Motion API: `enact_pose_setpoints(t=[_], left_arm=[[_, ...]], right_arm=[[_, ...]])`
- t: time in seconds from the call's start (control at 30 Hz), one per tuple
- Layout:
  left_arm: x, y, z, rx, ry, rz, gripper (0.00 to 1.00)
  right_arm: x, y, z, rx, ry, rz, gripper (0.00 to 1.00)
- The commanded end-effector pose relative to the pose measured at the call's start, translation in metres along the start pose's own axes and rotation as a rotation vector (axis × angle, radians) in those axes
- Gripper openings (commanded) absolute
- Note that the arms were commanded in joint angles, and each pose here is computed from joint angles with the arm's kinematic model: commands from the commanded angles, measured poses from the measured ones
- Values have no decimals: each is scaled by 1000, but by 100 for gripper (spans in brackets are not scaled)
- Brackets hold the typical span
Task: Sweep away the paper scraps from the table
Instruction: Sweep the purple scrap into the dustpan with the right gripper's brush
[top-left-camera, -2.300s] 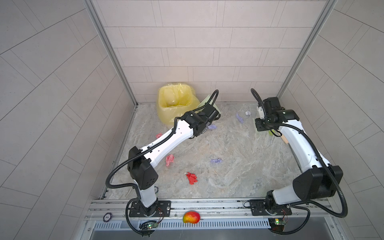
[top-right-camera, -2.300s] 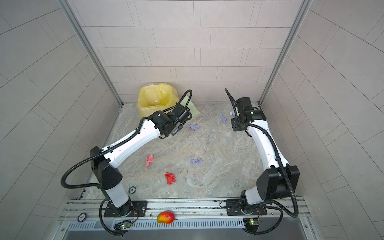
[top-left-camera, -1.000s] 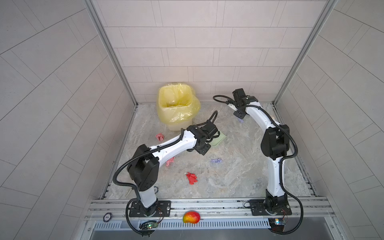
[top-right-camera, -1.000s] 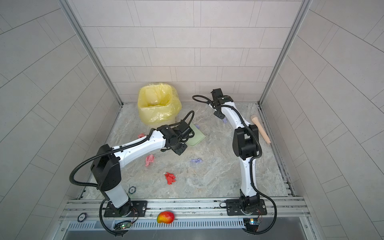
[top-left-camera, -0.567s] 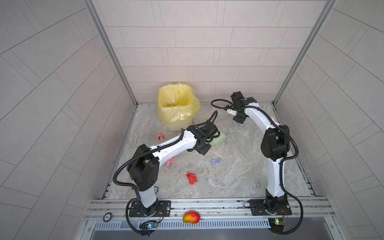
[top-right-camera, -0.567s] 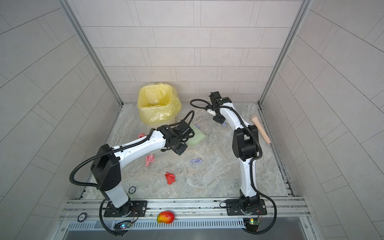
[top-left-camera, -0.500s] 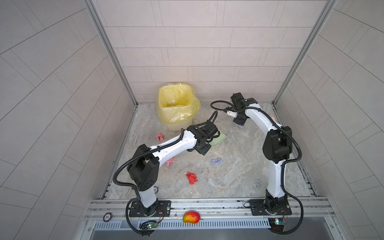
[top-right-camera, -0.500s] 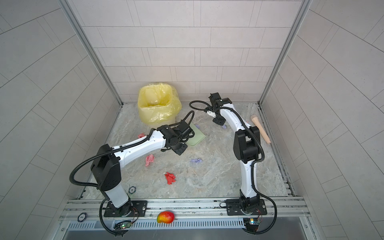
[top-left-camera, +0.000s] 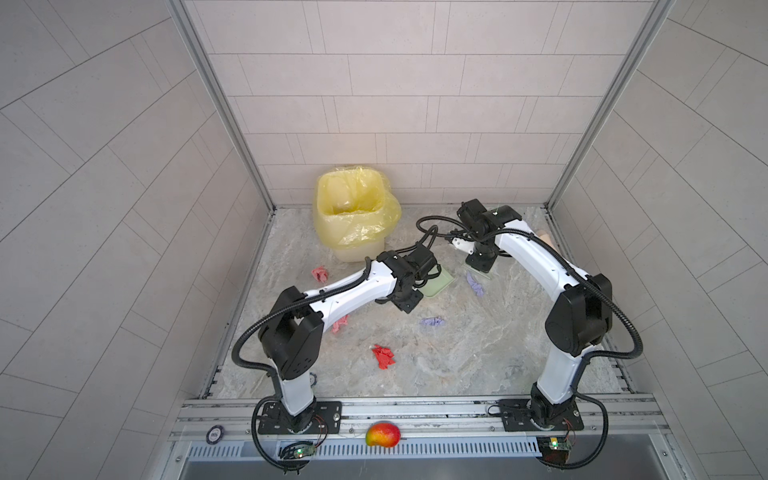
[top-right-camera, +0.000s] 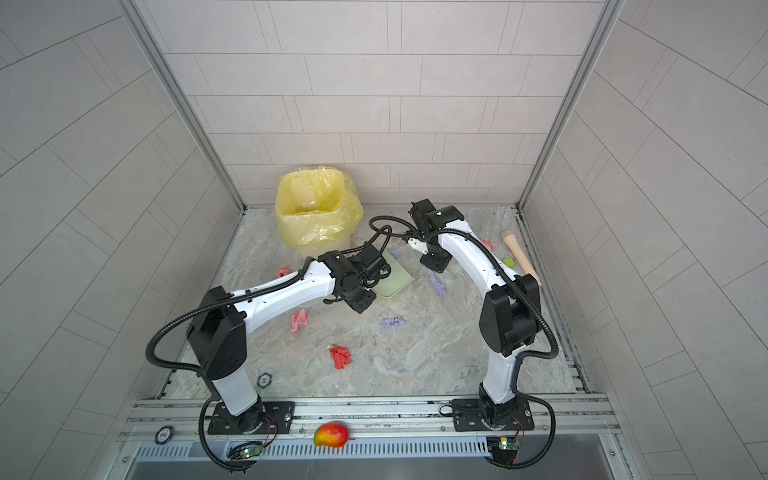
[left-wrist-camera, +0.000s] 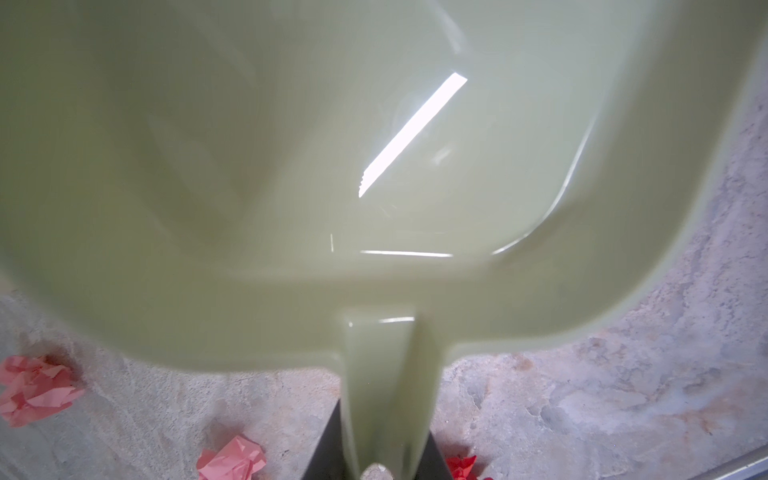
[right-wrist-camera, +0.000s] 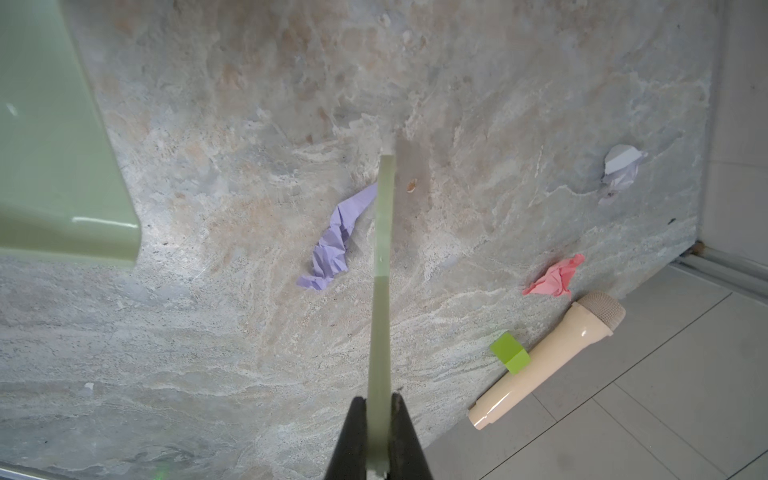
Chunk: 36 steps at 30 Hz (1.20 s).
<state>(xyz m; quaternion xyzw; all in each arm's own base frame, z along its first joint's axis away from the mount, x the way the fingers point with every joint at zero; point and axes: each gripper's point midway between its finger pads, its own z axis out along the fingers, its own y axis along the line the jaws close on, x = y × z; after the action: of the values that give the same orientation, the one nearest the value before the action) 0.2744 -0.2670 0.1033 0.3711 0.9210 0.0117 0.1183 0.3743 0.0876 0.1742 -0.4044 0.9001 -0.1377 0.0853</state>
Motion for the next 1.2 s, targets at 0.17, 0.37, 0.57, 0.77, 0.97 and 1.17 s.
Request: enact_pose_setpoints(t=[0.17, 0.37, 0.57, 0.77, 0.97, 1.17], left_arm=[[-17, -19, 17, 71, 109, 125, 0], [-28, -27, 29, 105, 168, 158, 0], [-26, -31, 39, 107, 234, 202, 0], [-31, -40, 45, 126, 265, 235, 0], [-34, -49, 54, 152, 292, 250, 0], [-36, -52, 61, 164, 311, 264, 0]], right_arm=[[21, -26, -1, -16, 92, 316, 0], [24, -22, 5, -63, 106, 398, 0], [24, -16, 9, -99, 112, 440, 0], [23, -14, 10, -116, 123, 464, 0], [23, -10, 10, -132, 130, 469, 0], [22, -7, 11, -147, 135, 470, 0]])
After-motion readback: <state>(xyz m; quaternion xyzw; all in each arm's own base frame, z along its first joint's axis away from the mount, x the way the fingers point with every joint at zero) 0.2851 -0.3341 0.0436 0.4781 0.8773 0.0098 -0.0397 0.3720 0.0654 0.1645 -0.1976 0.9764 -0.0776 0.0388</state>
